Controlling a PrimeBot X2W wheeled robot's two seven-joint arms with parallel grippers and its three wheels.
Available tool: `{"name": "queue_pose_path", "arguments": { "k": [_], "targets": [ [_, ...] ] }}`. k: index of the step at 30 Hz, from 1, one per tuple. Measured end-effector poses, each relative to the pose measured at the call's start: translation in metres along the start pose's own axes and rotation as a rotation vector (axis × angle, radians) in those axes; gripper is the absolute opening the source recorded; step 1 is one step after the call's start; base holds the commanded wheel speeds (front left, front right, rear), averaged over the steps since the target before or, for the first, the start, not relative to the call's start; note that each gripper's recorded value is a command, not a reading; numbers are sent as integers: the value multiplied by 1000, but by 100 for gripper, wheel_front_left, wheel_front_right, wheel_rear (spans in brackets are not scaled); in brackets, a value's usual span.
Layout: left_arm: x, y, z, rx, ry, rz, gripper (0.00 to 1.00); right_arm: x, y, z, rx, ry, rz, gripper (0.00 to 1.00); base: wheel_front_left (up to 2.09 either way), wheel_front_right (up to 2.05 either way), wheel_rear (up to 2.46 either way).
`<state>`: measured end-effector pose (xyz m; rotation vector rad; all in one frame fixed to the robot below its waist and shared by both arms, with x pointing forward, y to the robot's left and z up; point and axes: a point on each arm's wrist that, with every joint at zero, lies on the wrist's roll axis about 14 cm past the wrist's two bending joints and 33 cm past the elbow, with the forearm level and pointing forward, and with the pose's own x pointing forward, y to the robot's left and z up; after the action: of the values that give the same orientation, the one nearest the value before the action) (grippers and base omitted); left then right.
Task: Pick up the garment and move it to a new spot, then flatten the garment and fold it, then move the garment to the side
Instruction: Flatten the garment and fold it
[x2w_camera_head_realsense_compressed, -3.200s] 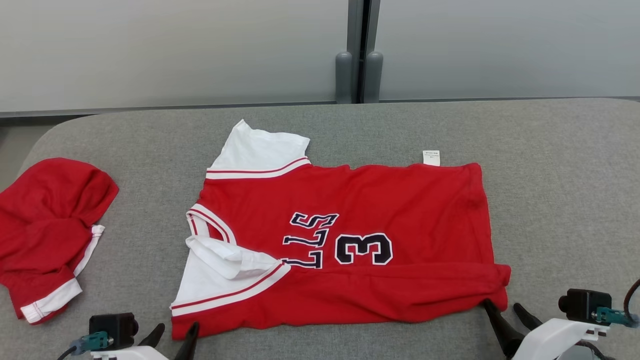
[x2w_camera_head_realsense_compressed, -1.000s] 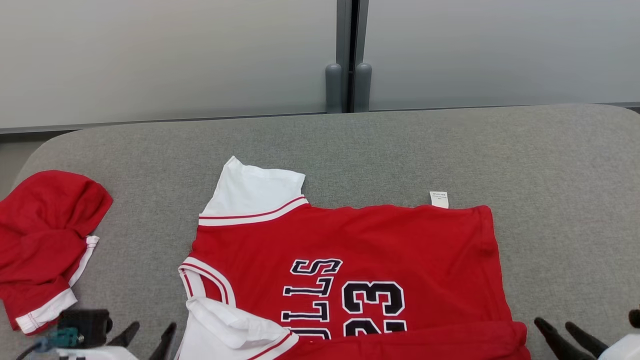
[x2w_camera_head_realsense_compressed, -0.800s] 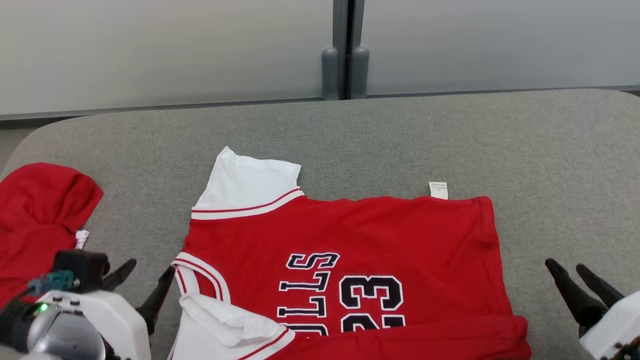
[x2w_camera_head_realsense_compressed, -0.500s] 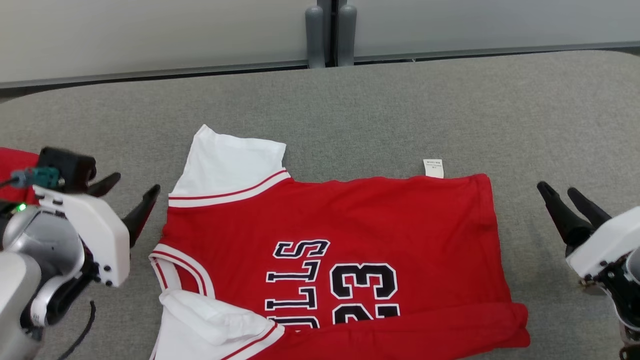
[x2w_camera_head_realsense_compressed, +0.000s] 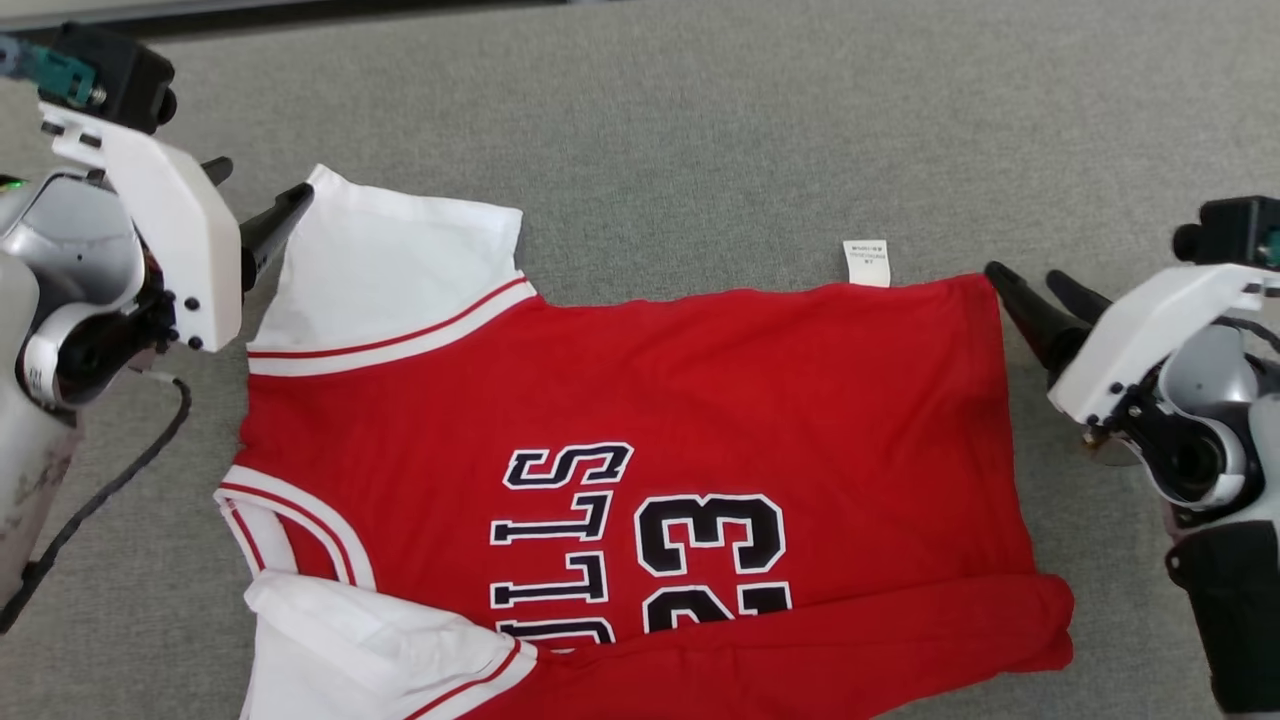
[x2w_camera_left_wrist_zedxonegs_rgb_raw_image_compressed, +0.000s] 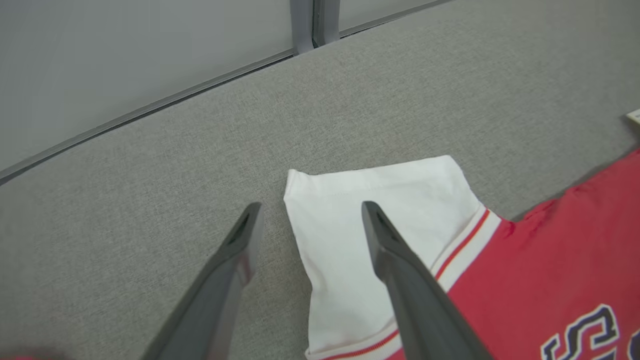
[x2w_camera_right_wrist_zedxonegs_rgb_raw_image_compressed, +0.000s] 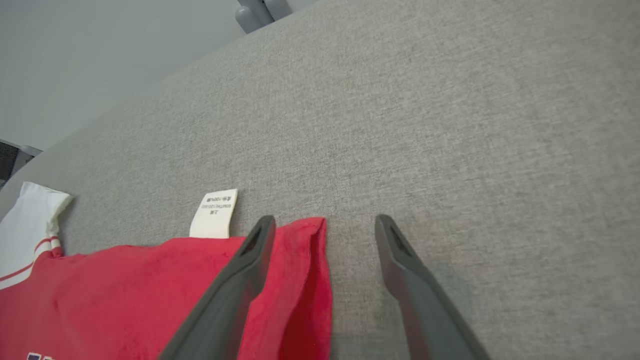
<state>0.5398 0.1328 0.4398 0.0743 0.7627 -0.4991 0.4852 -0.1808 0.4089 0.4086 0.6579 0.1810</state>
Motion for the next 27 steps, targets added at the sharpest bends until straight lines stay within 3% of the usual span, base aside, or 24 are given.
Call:
{"name": "queue_pose_path", "arguments": {
  "k": [4,18,19,20,21,22,23,24,27],
  "targets": [
    [22,2,-17,-43,99,-32,100,15,7,-21,13,90,23,100,0,0,0],
    [67,14,-36,-109,221,-39,100,25,24,-31,-19,131,82,100,0,0,0],
    [69,12,-37,-108,226,-42,100,25,25,-31,-19,129,85,86,0,0,0],
    [70,11,-37,-104,222,-44,100,25,25,-31,-20,130,87,58,0,0,0],
    [71,11,-37,-101,222,-43,100,24,25,-31,-22,130,87,45,0,0,0],
    [71,12,-37,-100,221,-41,87,24,25,-32,-19,131,90,35,0,0,0],
    [71,13,-36,-98,222,-39,49,24,26,-32,-19,130,91,5,0,0,0],
    [70,13,-36,-94,223,-38,2,24,26,-33,-18,132,92,0,0,0,0],
    [70,8,-33,-98,204,-52,0,25,26,-34,-19,132,95,0,0,0,0]
  ]
}}
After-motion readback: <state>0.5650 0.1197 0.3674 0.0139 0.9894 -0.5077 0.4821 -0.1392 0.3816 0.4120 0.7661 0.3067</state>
